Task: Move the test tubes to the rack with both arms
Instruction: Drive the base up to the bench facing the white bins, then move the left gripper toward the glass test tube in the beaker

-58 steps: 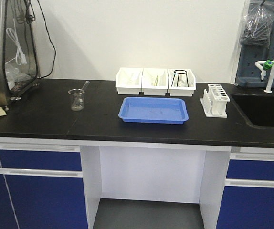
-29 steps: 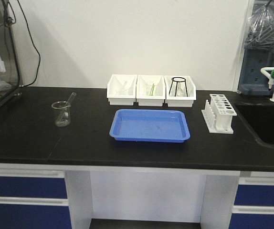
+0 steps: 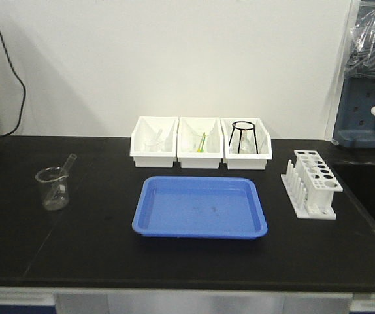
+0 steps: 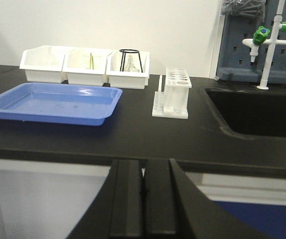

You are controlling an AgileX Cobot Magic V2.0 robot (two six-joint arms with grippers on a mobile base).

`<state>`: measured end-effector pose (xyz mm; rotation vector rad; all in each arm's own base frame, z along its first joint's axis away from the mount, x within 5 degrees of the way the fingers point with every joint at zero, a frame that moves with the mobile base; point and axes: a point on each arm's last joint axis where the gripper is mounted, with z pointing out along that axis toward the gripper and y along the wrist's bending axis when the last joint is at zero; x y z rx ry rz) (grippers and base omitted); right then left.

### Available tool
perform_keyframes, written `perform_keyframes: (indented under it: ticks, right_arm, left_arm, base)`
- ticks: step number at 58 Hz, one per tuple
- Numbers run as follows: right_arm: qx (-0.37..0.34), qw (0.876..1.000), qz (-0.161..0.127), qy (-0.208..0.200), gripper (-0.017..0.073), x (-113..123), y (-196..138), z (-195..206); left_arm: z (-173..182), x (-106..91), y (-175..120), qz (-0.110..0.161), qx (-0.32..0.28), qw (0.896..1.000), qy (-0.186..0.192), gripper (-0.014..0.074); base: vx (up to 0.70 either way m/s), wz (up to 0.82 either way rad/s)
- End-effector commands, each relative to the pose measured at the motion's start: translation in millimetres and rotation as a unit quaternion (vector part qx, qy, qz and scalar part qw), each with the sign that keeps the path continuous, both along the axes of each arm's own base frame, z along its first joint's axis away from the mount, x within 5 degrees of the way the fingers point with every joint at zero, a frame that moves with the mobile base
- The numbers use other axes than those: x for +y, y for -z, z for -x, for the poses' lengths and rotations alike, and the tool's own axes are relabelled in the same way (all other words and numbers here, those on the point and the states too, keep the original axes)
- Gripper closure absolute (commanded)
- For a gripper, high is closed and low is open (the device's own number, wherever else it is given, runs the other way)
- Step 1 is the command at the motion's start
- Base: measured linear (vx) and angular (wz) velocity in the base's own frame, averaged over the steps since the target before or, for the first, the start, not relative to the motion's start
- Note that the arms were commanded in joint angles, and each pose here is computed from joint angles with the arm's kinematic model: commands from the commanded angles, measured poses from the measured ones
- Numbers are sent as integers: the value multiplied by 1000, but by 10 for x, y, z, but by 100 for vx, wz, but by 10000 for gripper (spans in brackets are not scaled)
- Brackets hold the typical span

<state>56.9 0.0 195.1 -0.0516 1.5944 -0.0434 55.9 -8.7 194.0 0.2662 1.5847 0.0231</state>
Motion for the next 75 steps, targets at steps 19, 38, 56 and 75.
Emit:
perform_keyframes:
  ticks: [19,38,56,75]
  right_arm:
    - [-35,999,5,-1,567,3,-35,2]
    - [-35,999,5,-1,567,3,-35,2]
    - [-35,999,5,-1,567,3,-35,2]
    - [-35,999,5,-1,567,3,-35,2]
  left_arm:
    - [-1,1,7,11,-33,999,0,615]
    - [-1,1,7,11,-33,999,0,615]
    - [-1,1,7,11,-33,999,0,615]
    - [-1,1,7,11,-33,999,0,615]
  base:
    - [40,-6]
    - [36,-4]
    - [32,4]
    - [21,2]
